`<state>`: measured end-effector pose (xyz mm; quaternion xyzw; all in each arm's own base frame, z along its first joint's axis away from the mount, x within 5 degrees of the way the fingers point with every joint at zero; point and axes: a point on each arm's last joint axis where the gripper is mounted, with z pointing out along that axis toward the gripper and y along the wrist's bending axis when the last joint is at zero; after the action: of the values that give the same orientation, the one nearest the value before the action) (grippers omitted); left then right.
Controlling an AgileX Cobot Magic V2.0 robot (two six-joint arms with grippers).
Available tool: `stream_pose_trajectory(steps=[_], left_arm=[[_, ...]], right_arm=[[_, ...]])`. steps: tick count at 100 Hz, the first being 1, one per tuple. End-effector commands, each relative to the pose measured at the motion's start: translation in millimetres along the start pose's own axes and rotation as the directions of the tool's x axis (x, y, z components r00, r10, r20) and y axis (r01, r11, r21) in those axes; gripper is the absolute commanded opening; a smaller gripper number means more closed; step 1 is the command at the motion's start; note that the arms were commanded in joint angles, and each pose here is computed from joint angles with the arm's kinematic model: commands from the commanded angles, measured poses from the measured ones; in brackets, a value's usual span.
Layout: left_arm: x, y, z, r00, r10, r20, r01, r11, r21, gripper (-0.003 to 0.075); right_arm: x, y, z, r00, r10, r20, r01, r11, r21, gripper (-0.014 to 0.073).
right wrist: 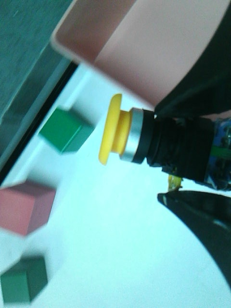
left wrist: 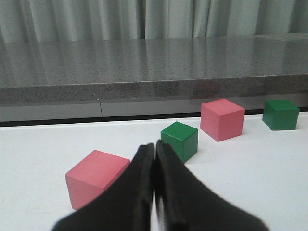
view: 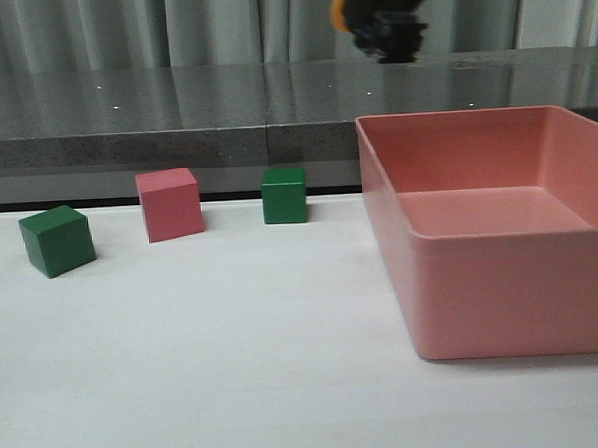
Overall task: Place and stand button with both arms
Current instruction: 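Lift the button out of the bin and carry it toward the cubes, then lay the button on its side on the table and release it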
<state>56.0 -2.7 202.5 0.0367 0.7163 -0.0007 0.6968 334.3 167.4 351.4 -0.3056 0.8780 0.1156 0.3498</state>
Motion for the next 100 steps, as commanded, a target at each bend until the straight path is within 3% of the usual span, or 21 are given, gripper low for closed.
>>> stream_pose_trajectory(steps=[1,14,31,59,79,88,100], left_arm=[[6,-1,0,0.998,-0.012,0.069,0.011,1.000,0.004,-0.0020],[6,-1,0,0.998,-0.012,0.069,0.011,1.000,0.004,-0.0020],[6,-1,0,0.998,-0.012,0.069,0.011,1.000,0.004,-0.0020],[6,-1,0,0.998,-0.012,0.069,0.011,1.000,0.004,-0.0020],[6,-1,0,0.998,-0.012,0.069,0.011,1.000,0.004,-0.0020],[6,-1,0,0.998,-0.012,0.069,0.011,1.000,0.004,-0.0020],[6,-1,0,0.998,-0.012,0.069,0.011,1.000,0.004,-0.0020]], right_arm=[[-26,26,-14,0.983,-0.115,0.141,0.128,0.989,-0.081,0.0074],[-33,56,17,0.946,-0.285,0.153,0.309,0.937,-0.166,0.0074],[-24,87,77,0.839,-0.528,0.132,0.544,0.807,-0.229,0.0074],[7,118,153,0.724,-0.681,0.105,0.677,0.674,-0.297,0.0074],[12,126,162,0.701,-0.706,0.107,0.698,0.646,-0.311,0.0083],[12,126,162,0.701,-0.705,0.108,0.698,0.646,-0.309,0.0185],[12,126,162,0.701,-0.705,0.108,0.698,0.646,-0.308,0.0452]])
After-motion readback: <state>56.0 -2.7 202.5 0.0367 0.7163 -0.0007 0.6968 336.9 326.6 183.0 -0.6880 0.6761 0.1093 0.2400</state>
